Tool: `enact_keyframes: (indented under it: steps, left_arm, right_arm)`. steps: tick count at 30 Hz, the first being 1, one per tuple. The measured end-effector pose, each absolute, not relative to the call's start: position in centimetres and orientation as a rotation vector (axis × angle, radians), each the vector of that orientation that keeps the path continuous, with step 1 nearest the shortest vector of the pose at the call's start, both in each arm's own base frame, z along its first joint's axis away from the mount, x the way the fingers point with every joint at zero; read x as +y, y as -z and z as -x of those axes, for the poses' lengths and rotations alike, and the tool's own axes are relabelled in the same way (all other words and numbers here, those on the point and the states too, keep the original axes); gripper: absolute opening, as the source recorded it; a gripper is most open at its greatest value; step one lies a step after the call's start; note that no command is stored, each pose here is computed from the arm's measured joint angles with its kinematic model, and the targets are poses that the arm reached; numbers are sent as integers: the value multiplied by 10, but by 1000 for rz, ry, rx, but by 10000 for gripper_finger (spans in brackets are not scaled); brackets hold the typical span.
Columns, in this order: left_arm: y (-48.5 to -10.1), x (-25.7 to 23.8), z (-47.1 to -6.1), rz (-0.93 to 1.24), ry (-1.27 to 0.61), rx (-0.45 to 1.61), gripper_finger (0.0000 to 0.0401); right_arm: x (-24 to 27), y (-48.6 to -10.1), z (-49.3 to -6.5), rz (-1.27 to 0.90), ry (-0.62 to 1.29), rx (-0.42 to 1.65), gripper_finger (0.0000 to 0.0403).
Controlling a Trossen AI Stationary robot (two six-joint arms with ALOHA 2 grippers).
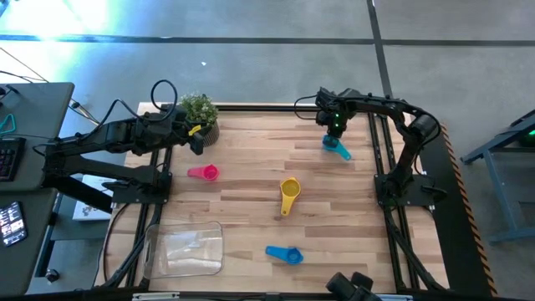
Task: Nest measuring cups in basket
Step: Stack the light blue measuring cup on top of the yellow measuring cup
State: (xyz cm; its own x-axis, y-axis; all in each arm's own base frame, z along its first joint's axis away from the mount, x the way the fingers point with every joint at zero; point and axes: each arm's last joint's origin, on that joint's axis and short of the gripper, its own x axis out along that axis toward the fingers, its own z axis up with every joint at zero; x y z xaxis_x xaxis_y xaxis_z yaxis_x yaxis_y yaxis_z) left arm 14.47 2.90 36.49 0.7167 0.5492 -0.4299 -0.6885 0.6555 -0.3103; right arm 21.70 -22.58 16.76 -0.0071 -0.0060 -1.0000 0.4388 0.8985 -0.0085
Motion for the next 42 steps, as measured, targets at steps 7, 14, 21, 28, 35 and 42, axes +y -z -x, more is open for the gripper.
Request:
enact_keyframes:
  steps: [7,14,21,28,35,42]
  left_arm:
    - [-365,29,-145,479,-715,312,115]
    - [-365,29,-145,485,-716,311,115]
    - [-365,29,-145,487,-716,310,115]
    - [-365,29,-145,479,-721,310,115]
    - [-365,29,-145,455,-728,314,115]
    - [-365,29,-144,440,-725,319,115]
  right_arm:
    - [-222,-168,-214,-471,401,1560,1]
    - [-213,-187,-210,-641,463,1474,0]
    - [-196,-221,-205,-759,600,1355,0]
    - [-165,-244,-215,-853,686,1260,0]
    - [-124,-253,-235,-971,752,1210,0]
    - [-79,-255,-262,-1091,813,1115,0]
